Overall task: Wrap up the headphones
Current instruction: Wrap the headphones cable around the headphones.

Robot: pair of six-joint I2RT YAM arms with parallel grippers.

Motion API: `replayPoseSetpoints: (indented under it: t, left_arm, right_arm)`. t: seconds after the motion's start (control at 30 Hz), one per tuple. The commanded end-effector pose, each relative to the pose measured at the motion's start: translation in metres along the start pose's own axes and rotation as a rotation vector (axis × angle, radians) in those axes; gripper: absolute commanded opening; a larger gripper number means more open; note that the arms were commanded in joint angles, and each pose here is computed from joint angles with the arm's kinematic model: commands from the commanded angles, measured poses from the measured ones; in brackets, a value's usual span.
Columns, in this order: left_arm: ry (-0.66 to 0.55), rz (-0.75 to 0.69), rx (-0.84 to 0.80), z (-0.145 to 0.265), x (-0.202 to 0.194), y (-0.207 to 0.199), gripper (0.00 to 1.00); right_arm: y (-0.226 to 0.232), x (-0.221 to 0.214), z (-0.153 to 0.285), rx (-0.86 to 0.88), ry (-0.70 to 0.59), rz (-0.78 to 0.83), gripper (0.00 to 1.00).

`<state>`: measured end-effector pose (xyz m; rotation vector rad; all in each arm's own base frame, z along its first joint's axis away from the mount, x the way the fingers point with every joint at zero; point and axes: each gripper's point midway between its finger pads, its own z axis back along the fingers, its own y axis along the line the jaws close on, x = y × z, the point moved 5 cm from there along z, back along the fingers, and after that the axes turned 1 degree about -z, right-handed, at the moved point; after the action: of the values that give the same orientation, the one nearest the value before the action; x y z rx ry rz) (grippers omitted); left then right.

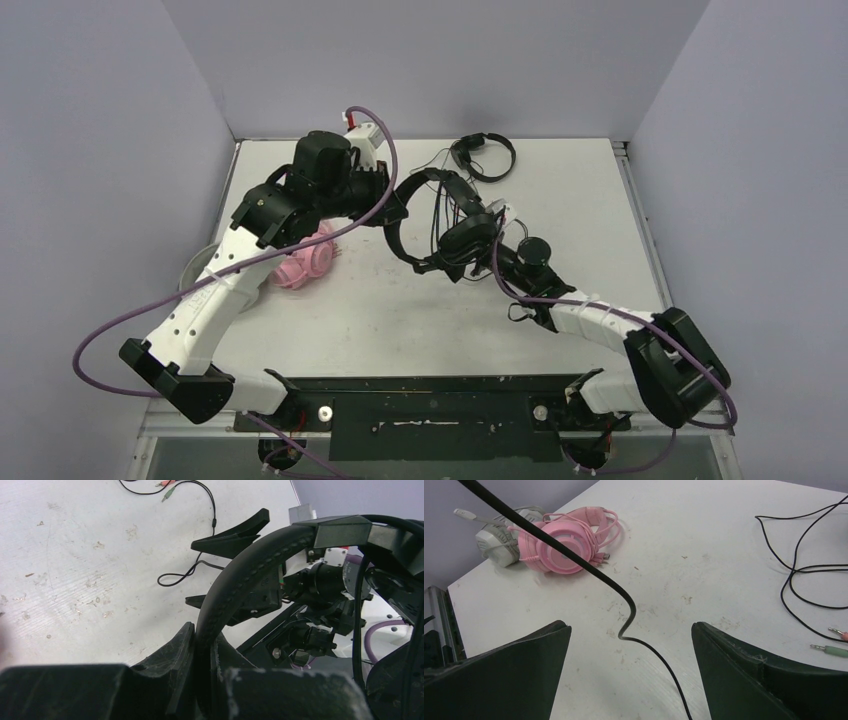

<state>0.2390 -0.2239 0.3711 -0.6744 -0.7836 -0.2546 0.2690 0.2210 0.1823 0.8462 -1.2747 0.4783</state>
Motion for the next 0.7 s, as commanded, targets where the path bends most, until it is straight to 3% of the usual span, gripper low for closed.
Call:
replayPoseSetpoints:
  t: [0.0,0.13,0.2,0.3,0.5,0.6,0.67]
  left_arm:
    - [-0.104,0.019,-0.091,0.014,0.028,-0.019,0.0]
    - [-0.117,0.028,-0.093,0.017,0.031,-0.019,0.0]
    - [-0.126,0.037,-0.088,0.018,0.033,-0.017,0.0]
    - [-0.138,0.086,-0.083,0.016,0.039,-0.009,0.0]
    - [-0.187,0.181,-0.129,0.013,0.049,0.013,0.0]
    - [-0.191,0.193,-0.066,0.009,0.052,0.039,0.0]
    - [-0.198,0.205,-0.017,0.007,0.054,0.058,0.0]
  right_arm:
    - [0.001,0.032,-0.028,0.015,-0.16,0.054,0.94]
    - [0.0,0.02,-0.055,0.054,-0.143,0.041,0.91]
    - [-0.006,0.013,-0.063,0.059,-0.155,0.014,0.83]
    - [-0.01,-0.001,-0.07,0.11,-0.166,-0.037,0.65]
    - [-0.006,-0.034,-0.085,0.152,-0.137,-0.14,0.14]
    - [0.008,-0.04,-0.088,0.224,-0.125,-0.174,0.04]
    - [0.021,-0.046,-0.083,0.243,-0.107,-0.181,0.03]
